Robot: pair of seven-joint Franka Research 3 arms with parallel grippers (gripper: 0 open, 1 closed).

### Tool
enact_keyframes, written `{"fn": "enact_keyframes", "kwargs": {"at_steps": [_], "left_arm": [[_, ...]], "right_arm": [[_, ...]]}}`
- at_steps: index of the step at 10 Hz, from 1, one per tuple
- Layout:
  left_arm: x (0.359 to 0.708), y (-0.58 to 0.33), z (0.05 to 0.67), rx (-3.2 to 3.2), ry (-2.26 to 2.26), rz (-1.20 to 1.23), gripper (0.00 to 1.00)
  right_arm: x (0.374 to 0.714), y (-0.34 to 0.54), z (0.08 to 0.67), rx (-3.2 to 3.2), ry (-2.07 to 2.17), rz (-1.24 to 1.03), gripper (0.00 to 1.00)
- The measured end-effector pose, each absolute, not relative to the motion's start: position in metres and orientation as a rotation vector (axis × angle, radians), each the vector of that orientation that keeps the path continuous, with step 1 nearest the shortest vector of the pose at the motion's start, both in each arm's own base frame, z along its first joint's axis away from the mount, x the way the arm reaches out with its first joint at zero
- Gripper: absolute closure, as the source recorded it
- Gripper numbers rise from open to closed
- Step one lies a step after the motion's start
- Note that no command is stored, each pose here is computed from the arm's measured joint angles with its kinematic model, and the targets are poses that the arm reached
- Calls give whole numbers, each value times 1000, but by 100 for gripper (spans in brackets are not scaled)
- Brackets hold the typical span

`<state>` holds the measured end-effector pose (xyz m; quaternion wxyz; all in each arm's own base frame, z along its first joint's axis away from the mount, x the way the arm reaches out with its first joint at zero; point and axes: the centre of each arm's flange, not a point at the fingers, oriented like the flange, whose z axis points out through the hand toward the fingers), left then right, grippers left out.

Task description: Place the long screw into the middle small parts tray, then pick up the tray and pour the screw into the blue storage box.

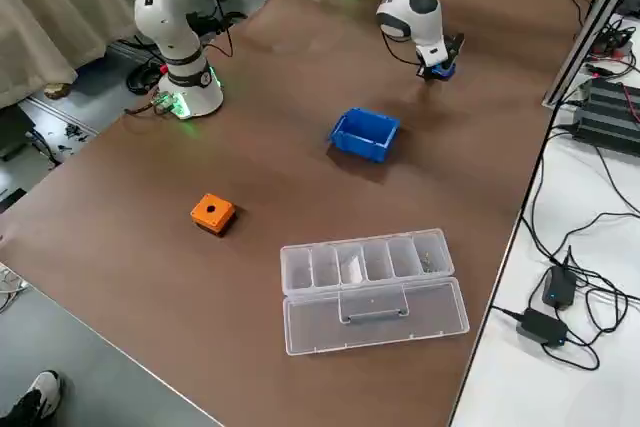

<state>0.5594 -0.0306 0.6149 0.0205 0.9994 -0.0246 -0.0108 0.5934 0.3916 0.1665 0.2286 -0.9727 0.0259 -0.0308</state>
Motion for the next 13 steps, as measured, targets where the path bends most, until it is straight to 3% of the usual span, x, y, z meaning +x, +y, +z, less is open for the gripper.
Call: {"fn": "enact_keyframes", "kwargs": {"at_steps": [10,12,13], "left_arm": [[560,-36,625,3098,-92,-2,0],[560,-38,625,3098,-98,-2,0],[560,-39,625,3098,-99,-2,0]], "right_arm": [[590,400,165,-2675,56,-83,69],[590,401,164,-2675,56,-83,74],[590,401,164,-2675,56,-84,82]]}}
